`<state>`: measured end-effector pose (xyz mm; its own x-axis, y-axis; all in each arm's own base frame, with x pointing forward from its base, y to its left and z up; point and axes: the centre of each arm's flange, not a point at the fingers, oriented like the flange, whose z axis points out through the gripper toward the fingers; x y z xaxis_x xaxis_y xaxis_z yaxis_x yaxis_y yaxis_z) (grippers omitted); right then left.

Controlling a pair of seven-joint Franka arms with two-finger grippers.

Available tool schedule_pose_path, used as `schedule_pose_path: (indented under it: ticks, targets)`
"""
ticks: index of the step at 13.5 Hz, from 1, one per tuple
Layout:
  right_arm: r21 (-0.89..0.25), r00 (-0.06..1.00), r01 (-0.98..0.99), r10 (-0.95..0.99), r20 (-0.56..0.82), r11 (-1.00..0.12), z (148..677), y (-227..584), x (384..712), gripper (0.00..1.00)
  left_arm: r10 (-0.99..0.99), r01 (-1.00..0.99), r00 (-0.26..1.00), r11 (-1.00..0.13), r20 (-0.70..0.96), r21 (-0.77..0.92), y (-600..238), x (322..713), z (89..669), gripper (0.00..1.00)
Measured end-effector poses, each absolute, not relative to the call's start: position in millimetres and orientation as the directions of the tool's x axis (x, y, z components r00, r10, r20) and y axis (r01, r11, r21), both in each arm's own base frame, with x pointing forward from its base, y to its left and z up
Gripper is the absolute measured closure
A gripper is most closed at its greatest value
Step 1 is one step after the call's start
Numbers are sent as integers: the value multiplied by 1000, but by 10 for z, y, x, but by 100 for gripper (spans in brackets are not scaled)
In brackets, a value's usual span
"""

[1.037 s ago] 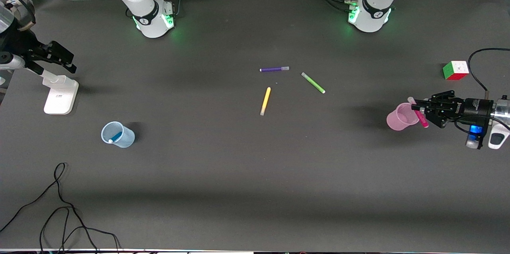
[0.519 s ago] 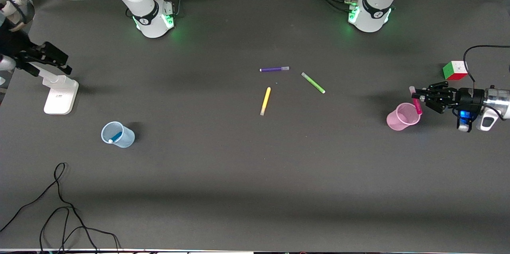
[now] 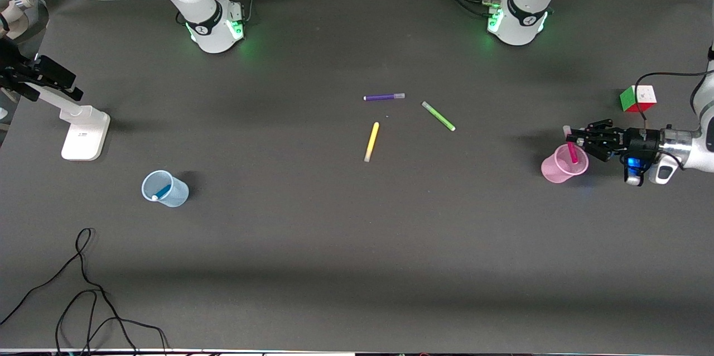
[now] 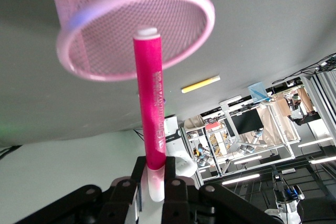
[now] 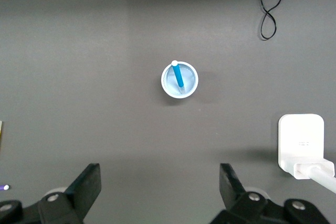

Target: Place pink and blue markers in matching cups

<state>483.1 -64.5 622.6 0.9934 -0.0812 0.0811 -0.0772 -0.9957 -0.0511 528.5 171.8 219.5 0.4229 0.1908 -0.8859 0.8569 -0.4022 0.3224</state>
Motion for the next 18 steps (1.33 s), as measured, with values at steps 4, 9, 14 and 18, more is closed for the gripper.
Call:
schedule_pose_path:
  ticks: [4, 9, 14, 18]
  targets:
    - [-54, 993, -88, -92, 77, -995, 6224, -711, 4816, 0, 196, 851, 439, -403, -877, 336, 1728, 5312, 2163, 71]
    - [-55, 994, -87, -91, 68, -995, 6210, -706, 4811, 0, 297, 747, 573, -573, -764, 338, 1659, 5587, 2705, 19]
    - [-60, 994, -105, -107, 37, -993, 6177, -807, 4765, 0, 357, 488, 787, -860, -503, 152, 1281, 5755, 3984, 0]
    - [-50, 994, -103, -104, 21, -993, 6217, -861, 4718, 0, 332, 352, 893, -936, -303, 13, 571, 5639, 5040, 0]
